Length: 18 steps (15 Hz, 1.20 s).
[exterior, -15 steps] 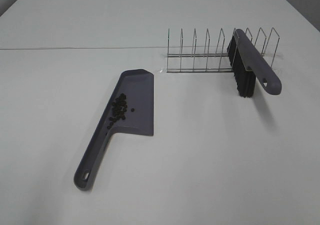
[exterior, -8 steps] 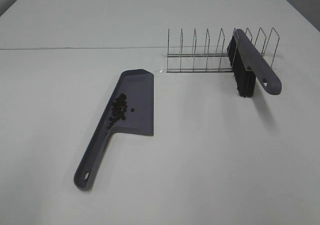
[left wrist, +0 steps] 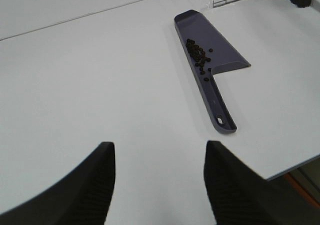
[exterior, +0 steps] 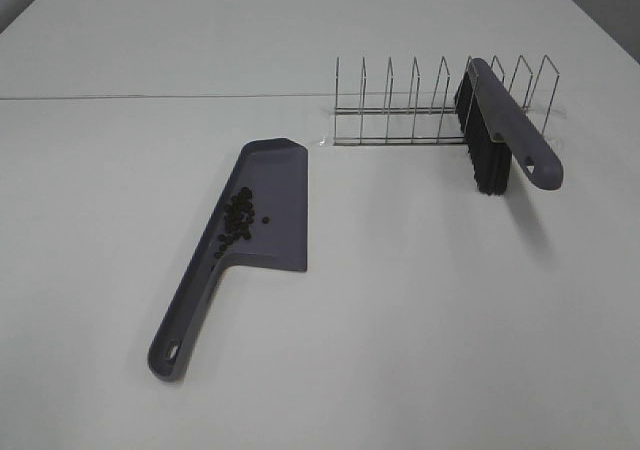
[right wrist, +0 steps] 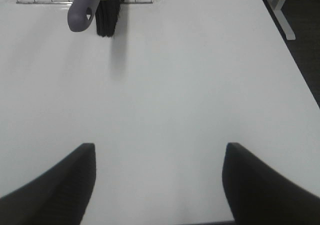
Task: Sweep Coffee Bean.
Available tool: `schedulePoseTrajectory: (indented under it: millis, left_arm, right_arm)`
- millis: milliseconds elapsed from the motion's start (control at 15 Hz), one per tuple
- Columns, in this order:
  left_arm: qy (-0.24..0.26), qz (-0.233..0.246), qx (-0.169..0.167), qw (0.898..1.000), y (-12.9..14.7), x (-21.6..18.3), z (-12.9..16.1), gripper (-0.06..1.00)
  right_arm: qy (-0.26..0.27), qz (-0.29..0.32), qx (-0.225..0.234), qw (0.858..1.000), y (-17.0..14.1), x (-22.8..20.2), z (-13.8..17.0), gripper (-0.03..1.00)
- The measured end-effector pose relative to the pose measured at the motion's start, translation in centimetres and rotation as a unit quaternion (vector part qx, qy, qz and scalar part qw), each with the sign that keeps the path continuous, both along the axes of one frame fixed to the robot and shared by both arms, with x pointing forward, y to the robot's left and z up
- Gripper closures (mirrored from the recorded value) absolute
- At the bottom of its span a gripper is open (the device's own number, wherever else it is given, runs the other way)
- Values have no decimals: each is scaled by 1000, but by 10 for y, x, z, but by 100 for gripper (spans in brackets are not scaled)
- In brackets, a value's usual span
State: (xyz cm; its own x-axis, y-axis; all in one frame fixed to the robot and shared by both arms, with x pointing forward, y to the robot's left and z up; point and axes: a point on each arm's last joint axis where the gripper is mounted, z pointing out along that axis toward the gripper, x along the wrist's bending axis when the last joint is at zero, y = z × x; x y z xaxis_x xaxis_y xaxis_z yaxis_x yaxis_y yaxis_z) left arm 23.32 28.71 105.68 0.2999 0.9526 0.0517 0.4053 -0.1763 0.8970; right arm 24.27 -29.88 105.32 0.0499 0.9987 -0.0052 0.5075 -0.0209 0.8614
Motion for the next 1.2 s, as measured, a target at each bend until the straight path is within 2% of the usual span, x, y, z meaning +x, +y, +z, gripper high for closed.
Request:
schedulePoseTrajectory:
  millis: [200,533,733,933,1200]
  left_arm:
    - [-8,0,-1,1000,0,-3,0,42]
    - [-9,0,0,1000,0,-3,0,42]
    - [-9,0,0,1000,0,-3,0,42]
    - [-9,26,1,1000,0,-2,0,42]
    - [-9,27,3,1000,0,-2,0,42]
  right_arm:
    - [-21,0,-1,1000,0,-7,0,29]
    - [-22,3,-1,1000,0,-7,0,29]
    - [-22,24,-1,999,0,-7,0,29]
    - [-22,24,-1,999,0,-7,0,29]
    - [-32,24,-1,999,0,-10,0,29]
